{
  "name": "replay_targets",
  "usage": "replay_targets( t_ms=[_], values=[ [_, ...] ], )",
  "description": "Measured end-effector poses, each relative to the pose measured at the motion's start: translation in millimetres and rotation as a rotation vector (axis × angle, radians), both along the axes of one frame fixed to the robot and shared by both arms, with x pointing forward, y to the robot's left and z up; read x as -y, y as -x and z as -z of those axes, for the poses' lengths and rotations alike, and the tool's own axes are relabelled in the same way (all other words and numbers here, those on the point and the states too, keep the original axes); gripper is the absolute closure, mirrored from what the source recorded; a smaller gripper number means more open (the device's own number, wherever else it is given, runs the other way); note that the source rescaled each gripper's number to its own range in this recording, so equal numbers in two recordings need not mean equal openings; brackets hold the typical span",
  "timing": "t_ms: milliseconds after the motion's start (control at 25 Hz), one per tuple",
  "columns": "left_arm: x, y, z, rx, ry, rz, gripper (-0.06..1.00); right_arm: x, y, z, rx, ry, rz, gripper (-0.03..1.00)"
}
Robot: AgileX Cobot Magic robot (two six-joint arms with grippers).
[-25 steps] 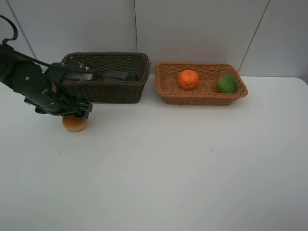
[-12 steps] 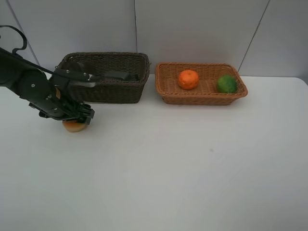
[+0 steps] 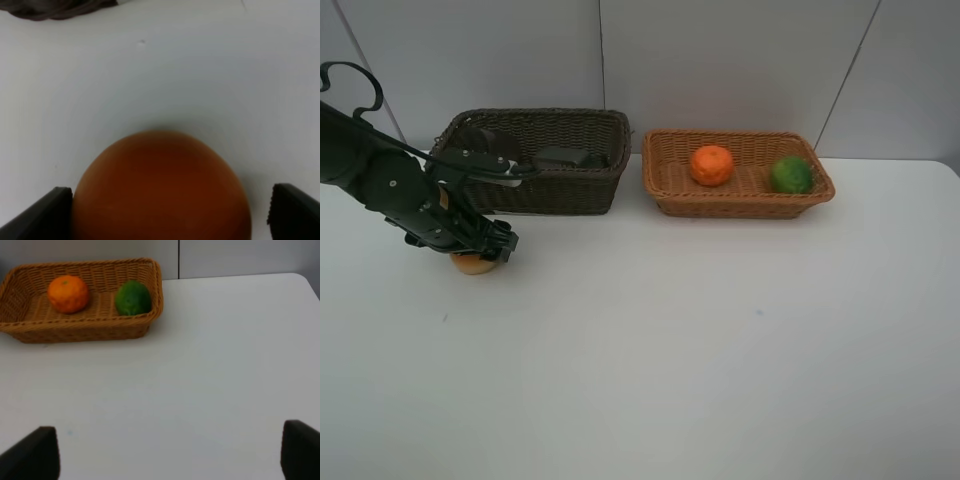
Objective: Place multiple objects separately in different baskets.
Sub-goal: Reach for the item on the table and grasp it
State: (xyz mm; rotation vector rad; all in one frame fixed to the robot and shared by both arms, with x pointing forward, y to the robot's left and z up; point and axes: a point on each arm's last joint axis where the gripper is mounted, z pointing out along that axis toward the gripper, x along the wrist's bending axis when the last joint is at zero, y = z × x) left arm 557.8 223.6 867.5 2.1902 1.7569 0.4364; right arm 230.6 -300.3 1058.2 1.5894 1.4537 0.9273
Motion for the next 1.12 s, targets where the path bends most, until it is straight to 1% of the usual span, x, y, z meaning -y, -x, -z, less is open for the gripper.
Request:
replay_targets(
  t_ms=[120, 280, 520, 640, 760, 1120],
  values=[
    [-0.5, -0.2, 1.0, -0.001, 0.0, 0.0, -0.05, 0.0, 0.0, 0.0, 0.0, 0.0, 0.0, 0.05],
    [-1.1, -0.3, 10.0, -0.018, 0.0, 0.0, -0.04, 0.0, 0.0, 0.0, 0.0, 0.0, 0.0, 0.05],
    [-0.9, -0.9, 10.3, -0.013, 0.005, 0.0, -0.04, 0.0, 0.0, 0.0, 0.0, 0.0, 0.0, 0.05],
    [-1.0, -0.8, 10.7, -0.014, 0.004, 0.0, 0.02, 0.0, 0.0, 0.0, 0.0, 0.0, 0.0, 0.05],
    [-0.8, -1.1, 10.6, -0.012, 0.006, 0.0, 0.16, 0.0, 0.0, 0.0, 0.0, 0.0, 0.0, 0.05],
    [-0.8, -1.1, 10.6, -0.012, 0.006, 0.0, 0.17, 0.0, 0.0, 0.0, 0.0, 0.0, 0.0, 0.05]
  ],
)
